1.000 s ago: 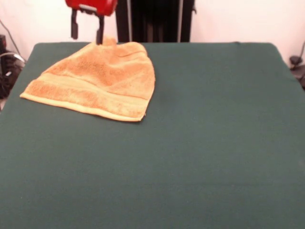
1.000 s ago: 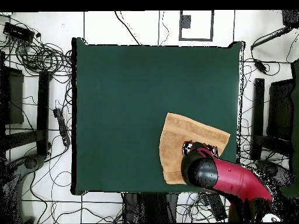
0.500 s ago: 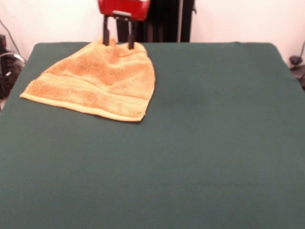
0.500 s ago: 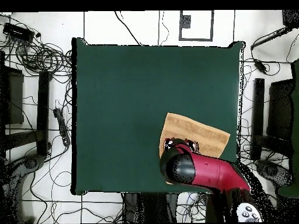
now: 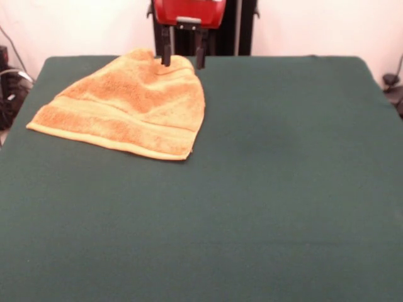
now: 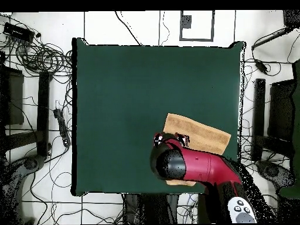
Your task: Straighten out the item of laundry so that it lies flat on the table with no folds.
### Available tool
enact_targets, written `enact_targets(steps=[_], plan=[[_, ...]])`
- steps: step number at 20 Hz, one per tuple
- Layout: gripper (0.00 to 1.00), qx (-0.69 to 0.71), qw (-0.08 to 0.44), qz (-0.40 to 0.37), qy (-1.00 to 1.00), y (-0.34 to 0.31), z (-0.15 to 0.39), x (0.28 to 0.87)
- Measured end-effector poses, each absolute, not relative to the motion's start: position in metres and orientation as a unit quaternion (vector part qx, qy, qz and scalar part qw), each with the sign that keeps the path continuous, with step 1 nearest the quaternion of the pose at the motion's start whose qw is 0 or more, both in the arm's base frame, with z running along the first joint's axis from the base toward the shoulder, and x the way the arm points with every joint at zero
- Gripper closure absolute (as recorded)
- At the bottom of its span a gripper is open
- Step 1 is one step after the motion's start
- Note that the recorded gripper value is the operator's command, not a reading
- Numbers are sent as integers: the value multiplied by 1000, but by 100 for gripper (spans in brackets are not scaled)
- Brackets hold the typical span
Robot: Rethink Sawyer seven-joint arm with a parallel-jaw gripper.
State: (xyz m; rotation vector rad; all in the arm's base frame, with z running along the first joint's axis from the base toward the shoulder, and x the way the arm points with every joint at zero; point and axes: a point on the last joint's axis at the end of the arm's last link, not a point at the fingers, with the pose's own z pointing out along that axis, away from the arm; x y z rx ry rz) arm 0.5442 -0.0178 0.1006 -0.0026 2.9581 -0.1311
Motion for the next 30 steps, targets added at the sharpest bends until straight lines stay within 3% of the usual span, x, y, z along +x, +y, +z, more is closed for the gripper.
enact_targets(steps=[11, 26, 30], plan=[[0, -2, 99, -42, 994, -16, 98, 563], [0, -11, 63, -1, 998, 14, -40, 530], [0, -12, 71, -3, 997, 14, -45, 531]])
